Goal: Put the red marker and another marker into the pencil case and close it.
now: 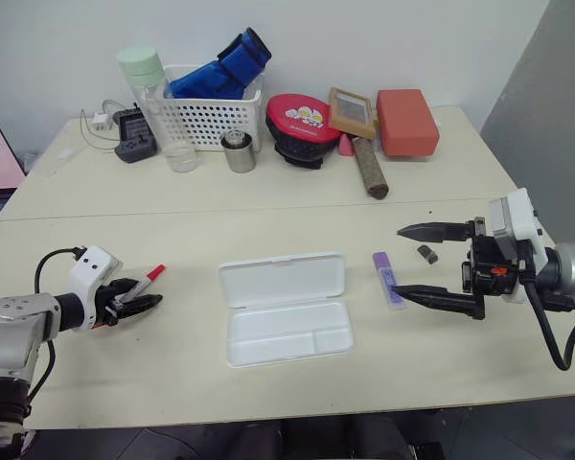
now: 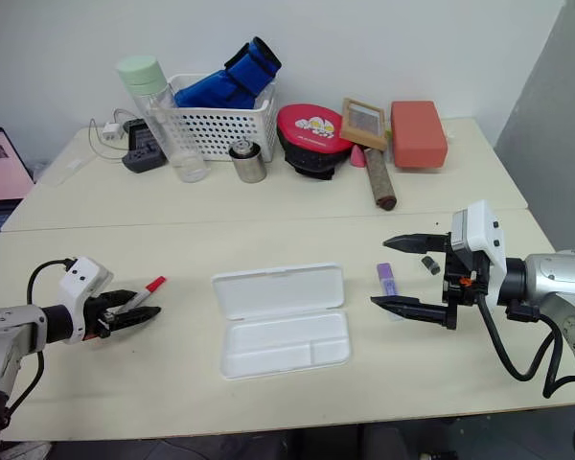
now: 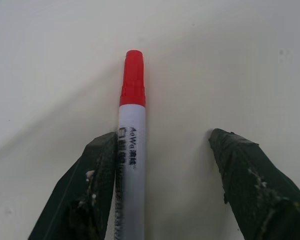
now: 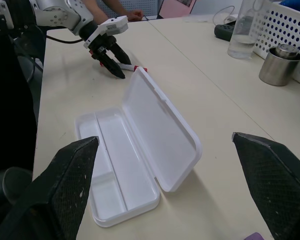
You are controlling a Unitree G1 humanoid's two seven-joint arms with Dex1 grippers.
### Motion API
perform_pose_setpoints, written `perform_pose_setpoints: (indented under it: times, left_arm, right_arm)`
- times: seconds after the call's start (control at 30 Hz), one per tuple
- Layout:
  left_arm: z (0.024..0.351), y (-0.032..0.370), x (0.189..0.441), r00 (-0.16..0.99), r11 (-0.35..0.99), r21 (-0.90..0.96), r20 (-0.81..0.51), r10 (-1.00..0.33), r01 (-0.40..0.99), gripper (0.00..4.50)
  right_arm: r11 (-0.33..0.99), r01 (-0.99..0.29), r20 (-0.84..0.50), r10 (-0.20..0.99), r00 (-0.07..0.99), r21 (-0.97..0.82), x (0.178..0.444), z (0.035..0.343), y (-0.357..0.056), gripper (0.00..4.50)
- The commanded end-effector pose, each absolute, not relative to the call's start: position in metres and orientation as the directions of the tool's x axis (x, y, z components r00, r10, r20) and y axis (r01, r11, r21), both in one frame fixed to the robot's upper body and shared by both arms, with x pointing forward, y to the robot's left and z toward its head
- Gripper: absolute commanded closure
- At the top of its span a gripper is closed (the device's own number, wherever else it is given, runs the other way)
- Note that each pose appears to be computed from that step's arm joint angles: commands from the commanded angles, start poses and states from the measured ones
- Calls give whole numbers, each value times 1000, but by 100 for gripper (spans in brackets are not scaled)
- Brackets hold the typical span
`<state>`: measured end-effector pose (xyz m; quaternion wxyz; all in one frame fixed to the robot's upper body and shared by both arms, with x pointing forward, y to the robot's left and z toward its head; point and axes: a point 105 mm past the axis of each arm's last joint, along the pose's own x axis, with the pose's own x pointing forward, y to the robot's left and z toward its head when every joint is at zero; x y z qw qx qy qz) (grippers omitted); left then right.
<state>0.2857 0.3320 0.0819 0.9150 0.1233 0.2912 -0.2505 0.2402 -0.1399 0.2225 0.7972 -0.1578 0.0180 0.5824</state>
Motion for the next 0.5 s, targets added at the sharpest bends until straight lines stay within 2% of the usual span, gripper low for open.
perform_pose_setpoints:
  times: [0.03, 0.17, 0.33, 0.5]
  left_arm:
    - [73, 329, 276, 674, 846, 32, -619, -402, 533, 205]
    - [74, 325, 271, 674, 846, 22, -615, -409, 533, 249]
    - [77, 323, 270, 678, 844, 29, -610, -410, 536, 298]
    - [79, 324, 272, 683, 846, 37, -608, -404, 532, 366]
  right_arm:
    - [262, -924, -202, 925, 323, -277, 238, 233, -140, 0]
    - [242, -933, -191, 936, 297, -266, 233, 236, -141, 0]
    - [162, -959, -188, 960, 208, -234, 218, 240, -137, 0]
    - [118, -968, -226, 959, 169, -224, 213, 236, -138, 0]
